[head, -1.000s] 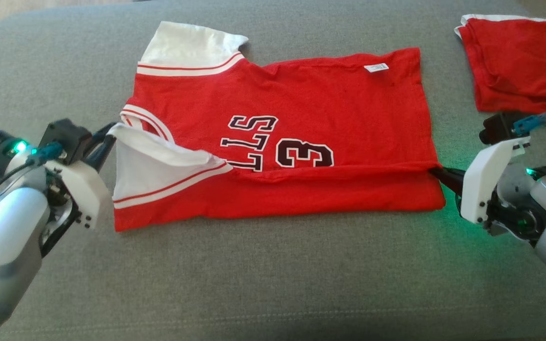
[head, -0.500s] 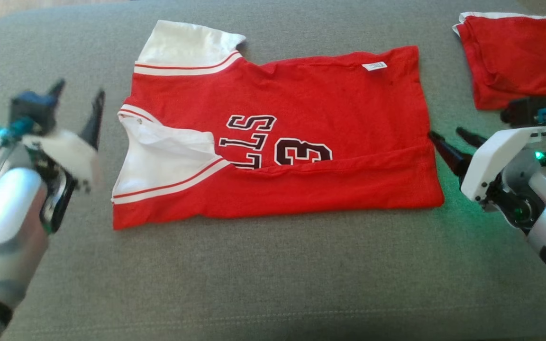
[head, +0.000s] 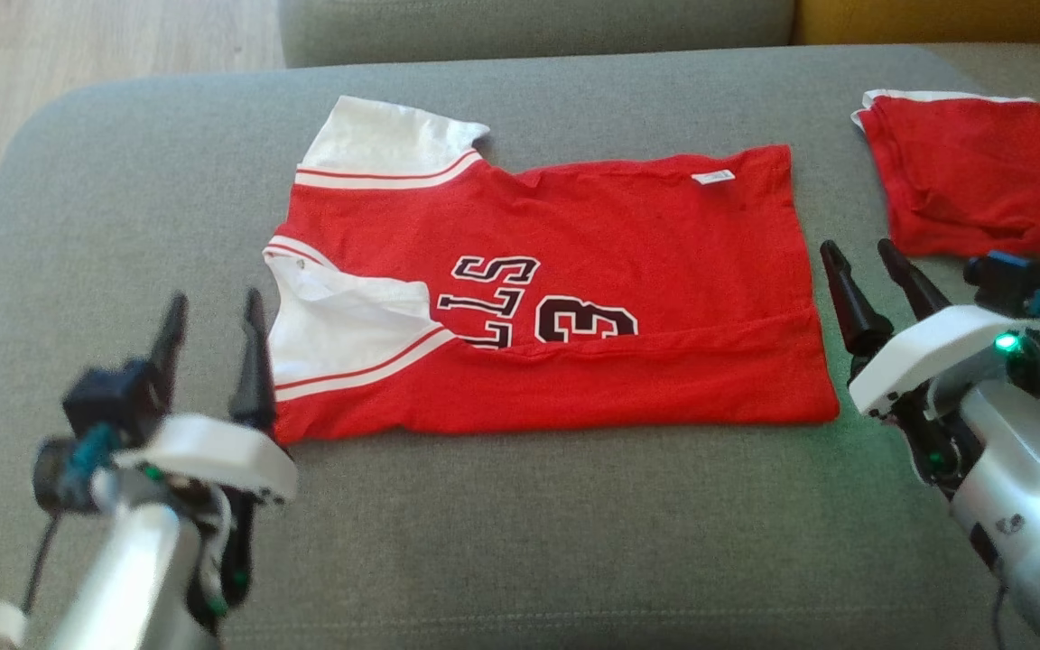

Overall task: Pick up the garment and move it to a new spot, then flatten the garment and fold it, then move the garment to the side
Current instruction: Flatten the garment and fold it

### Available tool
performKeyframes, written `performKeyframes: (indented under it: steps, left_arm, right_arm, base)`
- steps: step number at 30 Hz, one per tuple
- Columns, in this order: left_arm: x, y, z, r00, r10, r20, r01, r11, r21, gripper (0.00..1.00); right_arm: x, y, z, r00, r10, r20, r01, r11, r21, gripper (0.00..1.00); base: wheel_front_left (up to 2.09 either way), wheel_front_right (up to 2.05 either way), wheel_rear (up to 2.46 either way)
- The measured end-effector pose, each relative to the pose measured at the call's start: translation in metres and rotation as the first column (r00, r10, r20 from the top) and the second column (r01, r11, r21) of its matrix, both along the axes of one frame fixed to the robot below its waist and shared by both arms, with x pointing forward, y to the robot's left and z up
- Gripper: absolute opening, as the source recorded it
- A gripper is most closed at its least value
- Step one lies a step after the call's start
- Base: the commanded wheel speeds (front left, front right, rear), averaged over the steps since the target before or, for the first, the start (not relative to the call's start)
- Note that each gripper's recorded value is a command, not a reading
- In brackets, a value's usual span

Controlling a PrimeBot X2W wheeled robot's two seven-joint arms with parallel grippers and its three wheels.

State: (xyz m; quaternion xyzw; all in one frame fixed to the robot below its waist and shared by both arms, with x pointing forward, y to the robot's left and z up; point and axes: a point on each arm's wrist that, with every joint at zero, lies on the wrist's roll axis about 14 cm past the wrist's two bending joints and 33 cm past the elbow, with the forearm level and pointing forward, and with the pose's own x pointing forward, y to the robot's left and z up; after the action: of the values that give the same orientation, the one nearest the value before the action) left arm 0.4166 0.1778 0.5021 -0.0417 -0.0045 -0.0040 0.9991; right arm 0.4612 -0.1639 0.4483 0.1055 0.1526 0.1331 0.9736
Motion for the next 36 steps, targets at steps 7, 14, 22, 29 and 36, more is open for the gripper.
performKeyframes:
  steps: [7,14,22,29,36]
  left_arm:
    - [-0.024,-0.016,-0.006,1.000,-0.005,0.003,0.005,0.998,-0.070,1.00]
    - [-0.031,-0.014,-0.012,1.000,0.031,-0.002,-0.031,0.995,-0.097,1.00]
    - [-0.028,-0.018,-0.030,0.999,0.017,-0.047,-0.019,0.998,-0.057,1.00]
    - [-0.029,-0.020,-0.065,0.988,0.004,-0.153,-0.007,1.000,-0.017,1.00]
    - [-0.023,-0.019,-0.103,0.960,0.027,-0.277,-0.015,0.999,0.045,1.00]
  right_arm:
    - [-0.010,0.006,0.011,0.994,-0.069,0.086,0.063,0.996,0.070,1.00]
    - [-0.046,0.003,-0.009,0.987,-0.128,0.096,0.124,0.991,0.048,1.00]
    - [-0.066,0.012,-0.013,0.980,-0.155,0.121,0.154,0.988,0.017,1.00]
    - [-0.063,0.007,-0.005,0.972,-0.183,0.148,0.181,0.983,0.028,1.00]
    - [-0.063,0.001,-0.003,0.969,-0.200,0.147,0.199,0.980,0.025,1.00]
  base:
    - [0.00,0.00,0.00]
    - [0.00,0.00,0.00]
    - [0.00,0.00,0.00]
    - [0.00,0.00,0.00]
    - [0.00,0.00,0.00]
